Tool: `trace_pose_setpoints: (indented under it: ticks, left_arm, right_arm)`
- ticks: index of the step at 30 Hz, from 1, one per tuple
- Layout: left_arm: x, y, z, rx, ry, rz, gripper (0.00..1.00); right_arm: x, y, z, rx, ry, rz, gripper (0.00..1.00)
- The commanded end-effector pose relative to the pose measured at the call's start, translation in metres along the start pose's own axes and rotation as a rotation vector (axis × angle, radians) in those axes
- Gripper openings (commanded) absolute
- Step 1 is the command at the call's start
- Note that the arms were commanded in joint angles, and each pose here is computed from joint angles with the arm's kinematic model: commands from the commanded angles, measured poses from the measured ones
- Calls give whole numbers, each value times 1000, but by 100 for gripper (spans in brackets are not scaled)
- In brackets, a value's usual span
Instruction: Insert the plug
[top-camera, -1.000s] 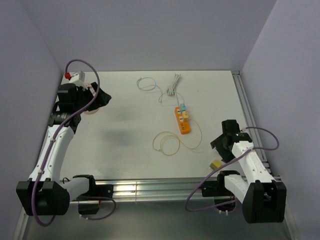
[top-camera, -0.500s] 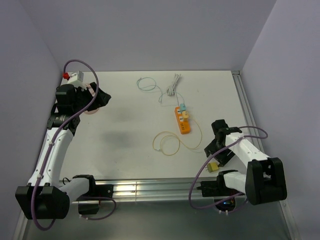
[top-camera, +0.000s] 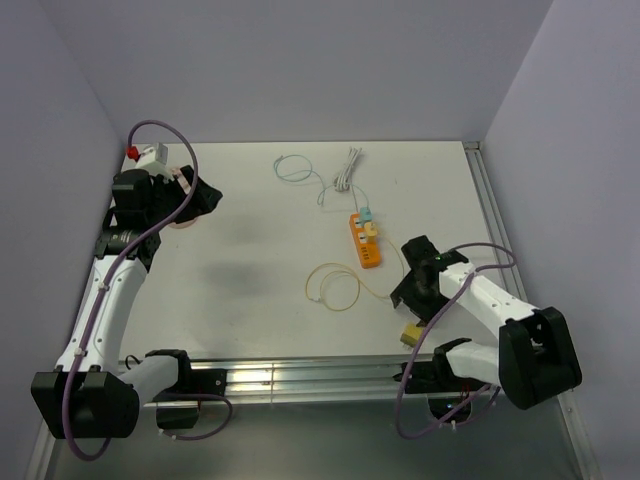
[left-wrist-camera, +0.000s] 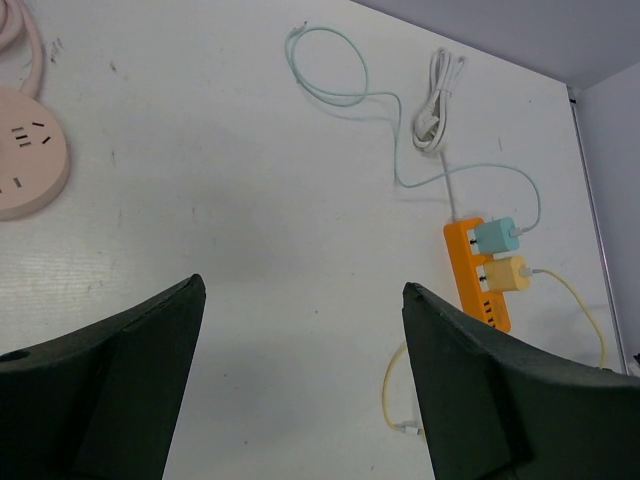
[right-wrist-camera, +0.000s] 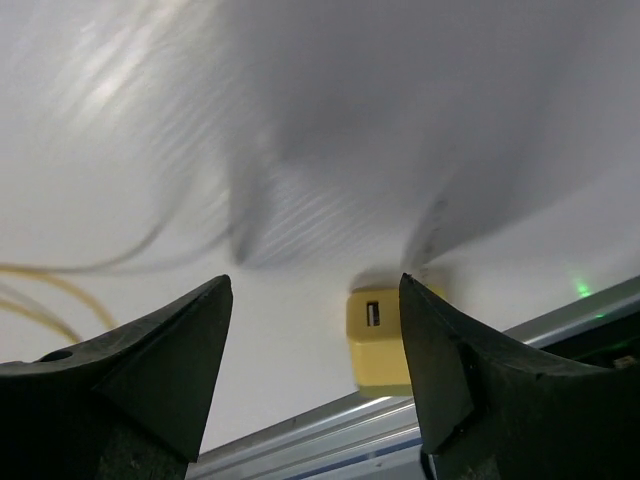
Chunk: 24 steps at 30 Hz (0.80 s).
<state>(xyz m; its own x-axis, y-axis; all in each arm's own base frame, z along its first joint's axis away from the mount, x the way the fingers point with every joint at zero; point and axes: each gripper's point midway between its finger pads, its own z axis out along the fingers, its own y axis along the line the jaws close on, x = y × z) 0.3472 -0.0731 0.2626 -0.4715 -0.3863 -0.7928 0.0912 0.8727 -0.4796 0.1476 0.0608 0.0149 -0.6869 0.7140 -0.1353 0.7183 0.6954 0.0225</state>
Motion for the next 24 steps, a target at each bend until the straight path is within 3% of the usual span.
trace_pose_setpoints:
  ticks: [1,6,10,16,24]
  left_arm:
    - [-10,-6,-2,24,-41,22,85]
    - [-10,-7,-1,28,-40,22,85]
    - [-10,-6,-2,25,-39,23,85]
    - [-14,-7,-5,24,-56,29,86]
    - [-12,-7,-6,26,-58,28,86]
  right_arm:
    - [-4,41,-22,-132,-43,7,74]
    - [-28,24,-40,-46,-179,-21,75]
    - [-30,6,-50,-5,-205,-28,76]
    - [-6,-26,-36,75,-126,-33,76]
    - [5,-23,-33,69,-66,-71,76]
